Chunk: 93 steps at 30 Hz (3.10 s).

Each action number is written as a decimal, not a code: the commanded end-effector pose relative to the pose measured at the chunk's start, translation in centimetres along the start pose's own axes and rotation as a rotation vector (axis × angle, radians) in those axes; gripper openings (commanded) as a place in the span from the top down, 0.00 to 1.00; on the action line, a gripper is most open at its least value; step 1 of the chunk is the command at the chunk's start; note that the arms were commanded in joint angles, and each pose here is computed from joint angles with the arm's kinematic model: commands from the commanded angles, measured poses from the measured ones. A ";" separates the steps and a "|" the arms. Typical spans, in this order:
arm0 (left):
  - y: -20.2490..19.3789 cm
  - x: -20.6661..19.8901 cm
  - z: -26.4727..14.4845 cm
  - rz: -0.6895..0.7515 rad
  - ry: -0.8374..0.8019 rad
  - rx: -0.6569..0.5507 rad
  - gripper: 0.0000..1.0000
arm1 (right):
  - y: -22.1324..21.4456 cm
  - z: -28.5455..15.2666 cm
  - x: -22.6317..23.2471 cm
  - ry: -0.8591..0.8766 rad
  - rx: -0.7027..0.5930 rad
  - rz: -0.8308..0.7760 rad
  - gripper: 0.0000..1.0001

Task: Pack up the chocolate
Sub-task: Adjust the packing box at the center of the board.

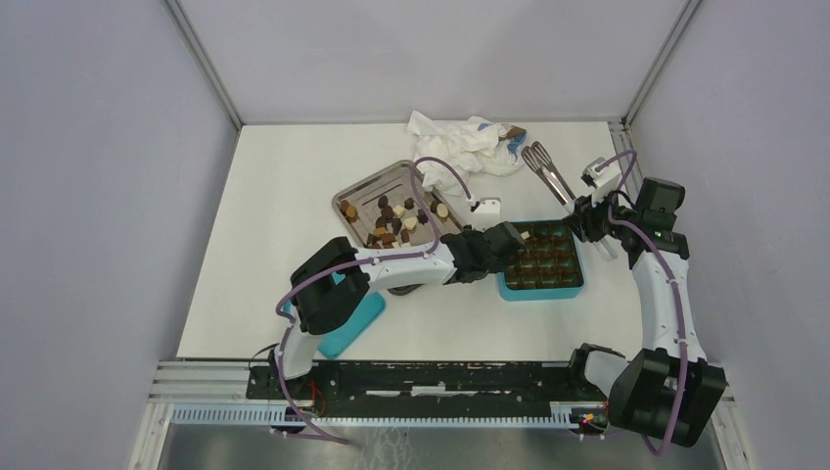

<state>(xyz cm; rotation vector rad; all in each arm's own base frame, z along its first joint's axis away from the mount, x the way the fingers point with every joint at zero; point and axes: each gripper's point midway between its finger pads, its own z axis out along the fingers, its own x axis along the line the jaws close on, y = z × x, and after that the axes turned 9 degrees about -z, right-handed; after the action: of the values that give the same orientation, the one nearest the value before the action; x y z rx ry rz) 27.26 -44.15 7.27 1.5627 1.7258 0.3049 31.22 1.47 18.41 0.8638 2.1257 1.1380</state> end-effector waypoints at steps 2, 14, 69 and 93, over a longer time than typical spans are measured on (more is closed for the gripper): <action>1.0 -1.5 0.0 -0.033 0.042 -0.058 0.46 | 0.6 0.2 -0.7 -0.018 -0.023 -0.031 0.60; -0.4 -1.8 1.0 -0.024 0.075 -0.048 0.50 | 0.3 0.3 -0.8 -0.019 -0.013 -0.023 0.60; 4.6 1.5 -10.3 0.093 -0.168 -0.554 0.98 | -0.4 0.8 -0.1 0.023 -0.010 0.018 0.60; 2.2 -0.4 -8.1 0.093 -0.239 -0.449 0.98 | -0.8 1.1 0.0 0.031 -0.001 0.034 0.61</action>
<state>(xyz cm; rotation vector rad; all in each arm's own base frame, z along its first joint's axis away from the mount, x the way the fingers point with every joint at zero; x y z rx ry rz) 22.25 -38.71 12.28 1.4313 1.2060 0.6665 31.20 1.39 16.27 0.9328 2.1715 1.1424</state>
